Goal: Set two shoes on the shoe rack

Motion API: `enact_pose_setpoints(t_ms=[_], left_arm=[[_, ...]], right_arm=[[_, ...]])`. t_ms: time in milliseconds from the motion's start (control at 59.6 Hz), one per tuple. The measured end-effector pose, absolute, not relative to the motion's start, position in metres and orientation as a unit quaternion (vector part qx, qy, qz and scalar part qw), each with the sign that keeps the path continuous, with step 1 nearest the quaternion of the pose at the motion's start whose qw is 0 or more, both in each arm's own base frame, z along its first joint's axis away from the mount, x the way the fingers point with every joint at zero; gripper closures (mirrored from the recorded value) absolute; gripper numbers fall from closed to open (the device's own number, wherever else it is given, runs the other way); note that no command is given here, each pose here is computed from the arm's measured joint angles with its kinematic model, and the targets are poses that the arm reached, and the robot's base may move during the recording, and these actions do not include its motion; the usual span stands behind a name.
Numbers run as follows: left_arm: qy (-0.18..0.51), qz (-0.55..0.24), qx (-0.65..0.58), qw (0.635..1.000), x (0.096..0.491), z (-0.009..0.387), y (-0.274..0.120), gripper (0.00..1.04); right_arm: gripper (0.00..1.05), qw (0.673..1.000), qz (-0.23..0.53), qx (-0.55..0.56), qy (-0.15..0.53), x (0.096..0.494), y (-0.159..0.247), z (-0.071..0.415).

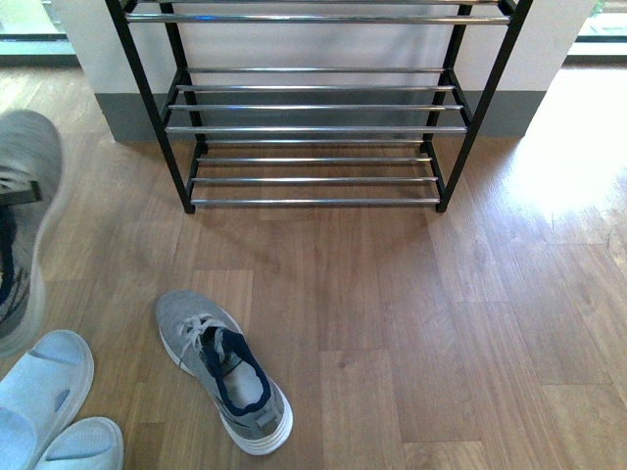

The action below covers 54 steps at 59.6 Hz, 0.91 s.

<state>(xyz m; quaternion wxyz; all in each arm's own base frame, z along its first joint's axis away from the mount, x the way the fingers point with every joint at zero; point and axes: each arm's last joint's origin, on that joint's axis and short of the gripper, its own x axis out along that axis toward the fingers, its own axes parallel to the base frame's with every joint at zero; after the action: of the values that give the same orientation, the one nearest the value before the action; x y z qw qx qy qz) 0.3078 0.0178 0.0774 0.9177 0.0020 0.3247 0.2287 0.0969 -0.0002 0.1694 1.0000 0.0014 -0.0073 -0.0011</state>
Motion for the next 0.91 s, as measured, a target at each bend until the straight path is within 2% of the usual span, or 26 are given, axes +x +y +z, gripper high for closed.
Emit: enact_pose_setpoints(t_ms=[134,302,453,537,906], left_arm=[[0.292,0.227,0.018,0.929,0.260,0.108,0.016,1.03],[0.261,0.225,0.040,0.938,0.212,0.129,0.010,1.03],[0.213,0.215,0.107,0.947,0.159,0.150,-0.010,1.03],[0.177,0.212,0.101,0.956,0.154,0.162,-0.012,1.03],[0.177,0.211,0.106,0.955,0.153,0.162,-0.012,1.03]], right_arm=[[0.09,1.000,-0.001,0.001,-0.007,0.097,0.000,0.169],[0.09,1.000,-0.001,0.001,-0.007,0.097,0.000,0.169],[0.09,1.000,-0.001,0.001,-0.007,0.097,0.000,0.169],[0.09,1.000,-0.001,0.001,-0.007,0.097,0.000,0.169],[0.09,1.000,-0.001,0.001,-0.007,0.097,0.000,0.169]])
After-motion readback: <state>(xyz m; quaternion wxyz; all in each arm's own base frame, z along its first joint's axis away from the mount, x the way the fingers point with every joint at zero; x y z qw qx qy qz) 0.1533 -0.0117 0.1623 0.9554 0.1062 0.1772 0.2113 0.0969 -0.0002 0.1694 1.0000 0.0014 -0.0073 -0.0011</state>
